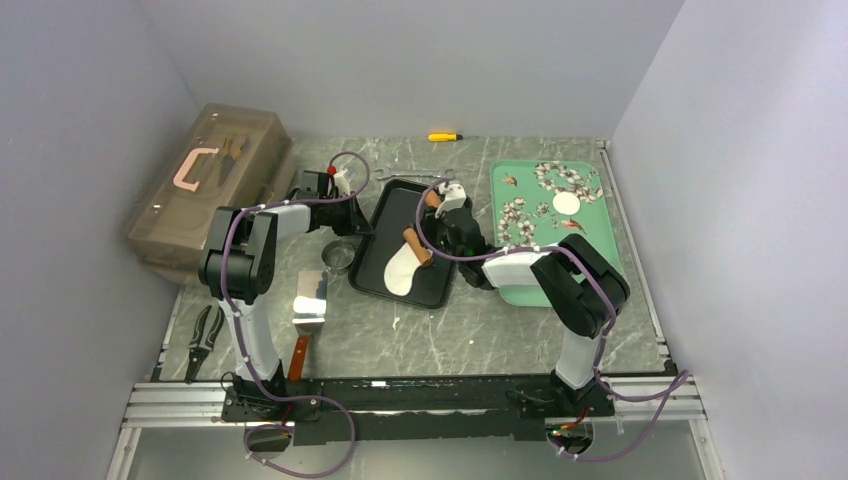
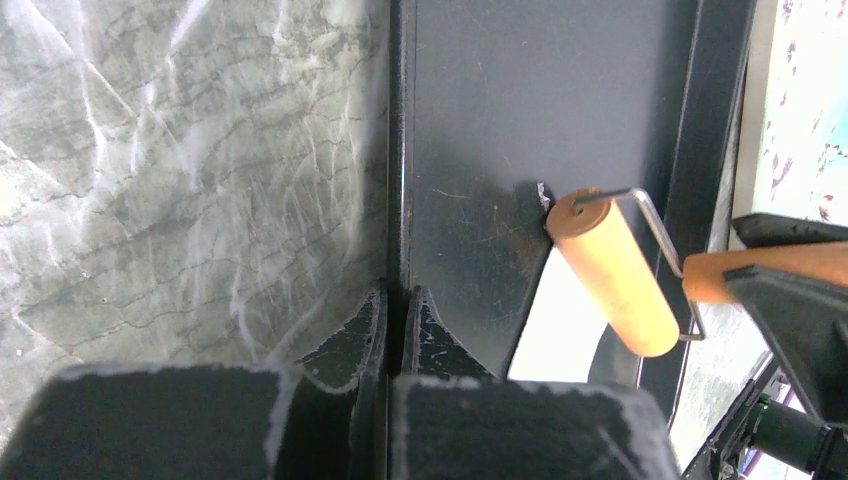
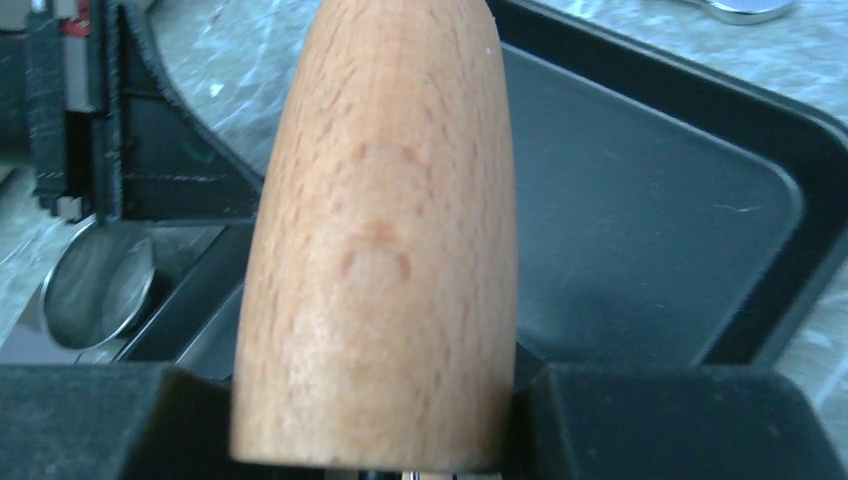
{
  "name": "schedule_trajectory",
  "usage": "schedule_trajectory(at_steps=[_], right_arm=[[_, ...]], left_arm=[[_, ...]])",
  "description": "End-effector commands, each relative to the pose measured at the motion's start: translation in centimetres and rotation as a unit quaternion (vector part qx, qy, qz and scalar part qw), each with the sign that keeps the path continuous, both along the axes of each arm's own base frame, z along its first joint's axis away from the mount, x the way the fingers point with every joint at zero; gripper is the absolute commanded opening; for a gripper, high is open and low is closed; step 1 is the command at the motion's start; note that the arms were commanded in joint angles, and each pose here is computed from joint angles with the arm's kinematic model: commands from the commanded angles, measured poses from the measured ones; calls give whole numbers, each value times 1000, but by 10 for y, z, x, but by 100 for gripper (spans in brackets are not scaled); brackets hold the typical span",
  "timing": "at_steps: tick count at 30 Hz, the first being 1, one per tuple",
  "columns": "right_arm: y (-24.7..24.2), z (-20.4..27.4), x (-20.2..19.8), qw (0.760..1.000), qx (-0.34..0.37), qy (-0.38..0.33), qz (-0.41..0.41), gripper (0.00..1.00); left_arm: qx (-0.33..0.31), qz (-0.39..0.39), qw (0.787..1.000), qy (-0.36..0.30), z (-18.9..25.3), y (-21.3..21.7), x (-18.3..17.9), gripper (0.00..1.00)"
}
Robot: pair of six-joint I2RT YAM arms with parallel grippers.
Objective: Roll out the dumpling wrappers from the dough
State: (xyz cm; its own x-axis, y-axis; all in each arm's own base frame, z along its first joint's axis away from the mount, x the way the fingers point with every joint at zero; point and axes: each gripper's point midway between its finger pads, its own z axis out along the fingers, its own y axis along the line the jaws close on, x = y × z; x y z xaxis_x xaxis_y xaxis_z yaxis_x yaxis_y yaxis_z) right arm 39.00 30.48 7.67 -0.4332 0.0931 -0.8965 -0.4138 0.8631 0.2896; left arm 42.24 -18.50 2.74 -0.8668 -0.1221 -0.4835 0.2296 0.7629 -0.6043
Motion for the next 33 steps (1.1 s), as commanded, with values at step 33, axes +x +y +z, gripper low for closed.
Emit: schedule_trajectory(at_steps=[33], right_arm=[[51, 20, -60, 989, -35, -54, 131, 0]], left_arm=[[46, 19, 998, 49, -37, 17, -13, 0]])
